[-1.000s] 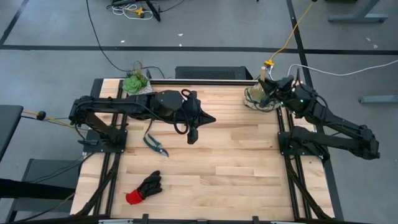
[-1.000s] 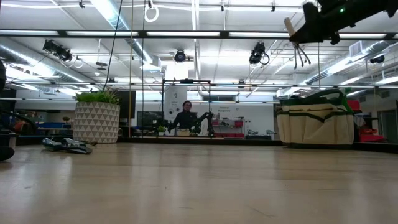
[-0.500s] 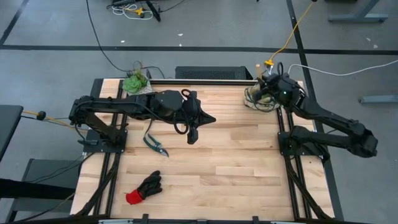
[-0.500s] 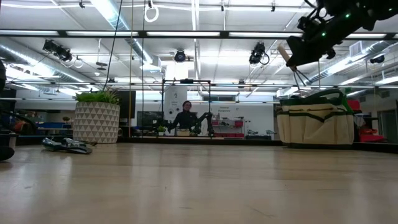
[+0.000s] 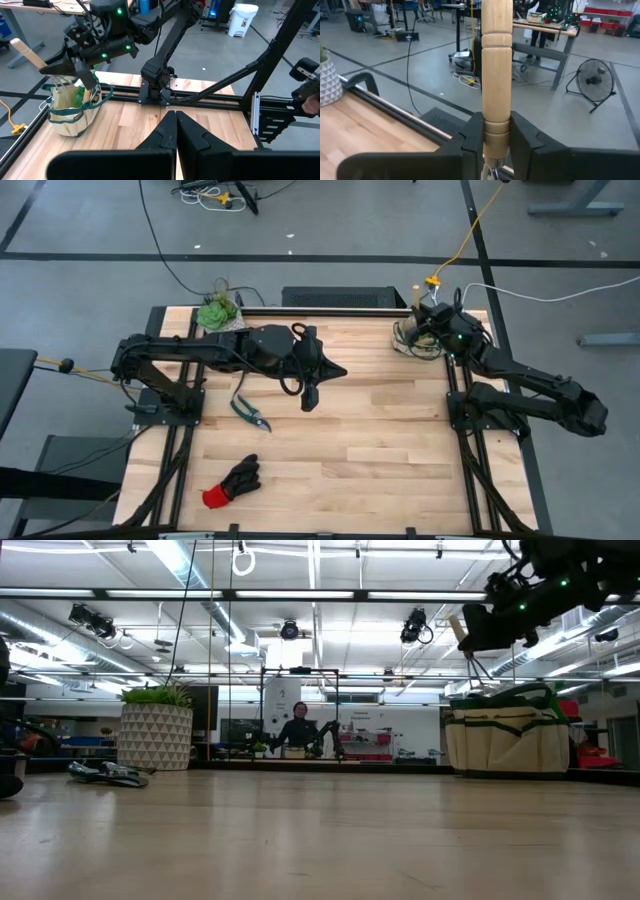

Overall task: Pick & Place Garden tools in Gardening bag
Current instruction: Put the brown hand rake into the gardening bag

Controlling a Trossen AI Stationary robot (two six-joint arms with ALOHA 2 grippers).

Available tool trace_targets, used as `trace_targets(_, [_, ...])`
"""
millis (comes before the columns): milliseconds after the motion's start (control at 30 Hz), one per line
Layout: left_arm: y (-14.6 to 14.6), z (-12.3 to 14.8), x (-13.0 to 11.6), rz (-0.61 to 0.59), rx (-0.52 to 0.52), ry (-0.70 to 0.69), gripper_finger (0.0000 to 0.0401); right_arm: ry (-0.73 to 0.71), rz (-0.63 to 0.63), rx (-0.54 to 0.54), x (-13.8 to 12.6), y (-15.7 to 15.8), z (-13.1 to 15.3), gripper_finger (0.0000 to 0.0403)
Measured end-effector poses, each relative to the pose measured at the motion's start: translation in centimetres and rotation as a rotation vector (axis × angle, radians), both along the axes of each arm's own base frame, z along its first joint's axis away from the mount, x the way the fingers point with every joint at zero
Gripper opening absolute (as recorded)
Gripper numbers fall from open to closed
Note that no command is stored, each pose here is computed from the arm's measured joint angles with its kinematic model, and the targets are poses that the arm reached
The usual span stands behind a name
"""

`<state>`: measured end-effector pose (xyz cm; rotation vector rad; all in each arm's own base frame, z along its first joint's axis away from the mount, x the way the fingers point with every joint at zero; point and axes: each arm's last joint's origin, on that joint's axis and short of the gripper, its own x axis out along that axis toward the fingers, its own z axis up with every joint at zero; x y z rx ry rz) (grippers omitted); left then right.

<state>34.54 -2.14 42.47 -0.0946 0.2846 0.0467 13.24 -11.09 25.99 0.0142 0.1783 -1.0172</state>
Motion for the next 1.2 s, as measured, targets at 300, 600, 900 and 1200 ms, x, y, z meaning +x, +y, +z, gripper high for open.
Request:
trace_targets(300, [0.0,0.0,0.0,0.001,0.000,-0.001,0.0003,0.042,-0.019,-0.013,-0.5,0.3,-0.9,0.0064])
trace_targets(600, [0.0,0.0,0.0,0.001,0.000,-0.001,0.0003,0.020,-0.026,0.000,-0.6,0.3,-2.4,0.0064])
trace_targets(900, [0.1,0.0,0.0,0.002,0.000,-0.002,0.0003,0.034,-0.049,-0.006,-0.7,0.3,-2.5,0.0066])
trace_targets(1200, [0.1,0.0,0.0,0.002,0.000,-0.003,0.0003,0.014,-0.030,0.036,-0.8,0.5,-4.7,0.0067])
